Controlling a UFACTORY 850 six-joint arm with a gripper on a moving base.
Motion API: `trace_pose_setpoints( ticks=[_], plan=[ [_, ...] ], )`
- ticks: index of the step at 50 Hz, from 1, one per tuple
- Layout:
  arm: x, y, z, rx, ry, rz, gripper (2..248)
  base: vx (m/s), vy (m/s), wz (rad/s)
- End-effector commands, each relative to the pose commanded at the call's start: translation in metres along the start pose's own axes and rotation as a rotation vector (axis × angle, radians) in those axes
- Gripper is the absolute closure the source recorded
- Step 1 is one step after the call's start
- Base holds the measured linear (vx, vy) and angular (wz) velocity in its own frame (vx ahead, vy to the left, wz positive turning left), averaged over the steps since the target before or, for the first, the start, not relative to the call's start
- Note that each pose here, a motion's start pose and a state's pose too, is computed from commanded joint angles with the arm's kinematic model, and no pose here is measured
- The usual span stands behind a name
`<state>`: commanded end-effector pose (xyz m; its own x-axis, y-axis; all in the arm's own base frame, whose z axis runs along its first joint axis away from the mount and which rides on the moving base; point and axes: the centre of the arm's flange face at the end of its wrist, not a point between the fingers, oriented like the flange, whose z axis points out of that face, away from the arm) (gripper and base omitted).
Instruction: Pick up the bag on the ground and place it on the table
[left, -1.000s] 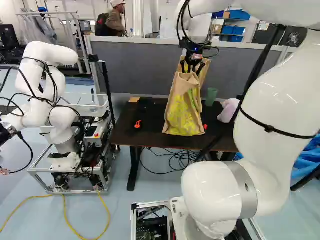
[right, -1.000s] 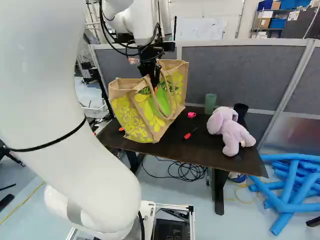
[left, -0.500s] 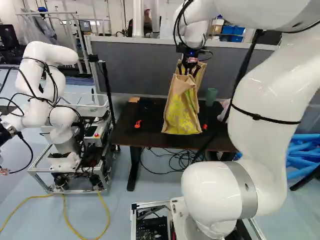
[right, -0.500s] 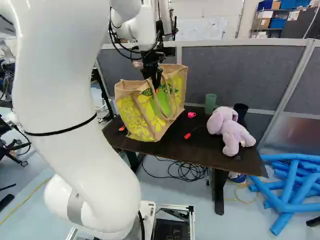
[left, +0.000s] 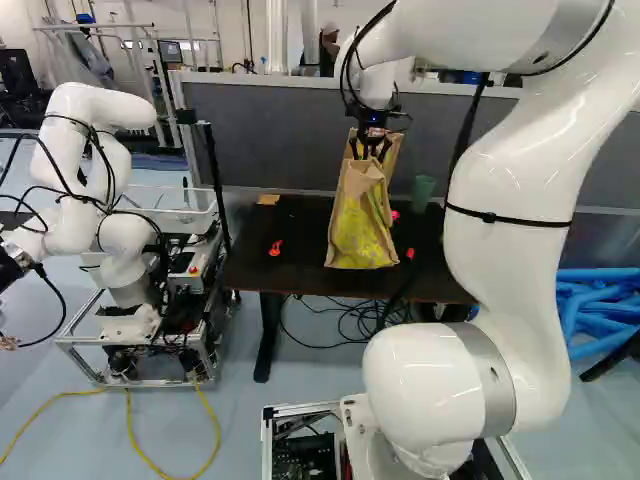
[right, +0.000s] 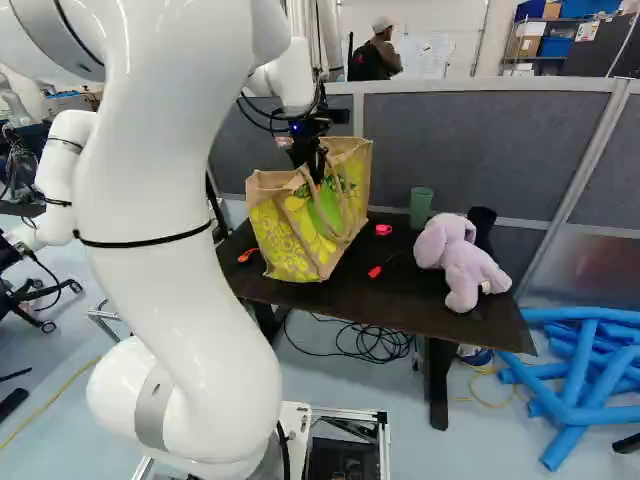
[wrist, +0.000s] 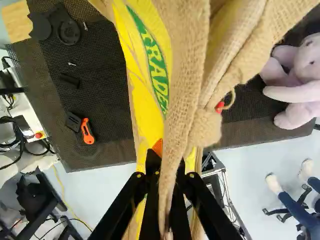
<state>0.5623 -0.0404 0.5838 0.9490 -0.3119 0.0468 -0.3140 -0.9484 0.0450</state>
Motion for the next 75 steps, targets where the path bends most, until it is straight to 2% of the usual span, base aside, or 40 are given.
trace_pose_setpoints(
  ticks=[27,47,68,73,74,75],
  plan=[
    [0.021,-0.027,0.042,-0.003,-0.008,-0.037,229,0.000,0.000,0.000],
    [0.030,-0.033,0.073,-0.015,-0.053,-0.042,229,0.000,0.000,0.000],
    [0.031,-0.033,0.078,-0.017,-0.060,-0.043,229,0.000,0.000,0.000],
    [0.031,-0.033,0.078,-0.017,-0.060,-0.043,226,0.000,0.000,0.000],
    [0.031,-0.033,0.078,-0.017,-0.060,-0.043,199,0.000,0.000,0.000],
    [0.031,-0.033,0.078,-0.017,-0.060,-0.043,199,0.000,0.000,0.000]
  ],
)
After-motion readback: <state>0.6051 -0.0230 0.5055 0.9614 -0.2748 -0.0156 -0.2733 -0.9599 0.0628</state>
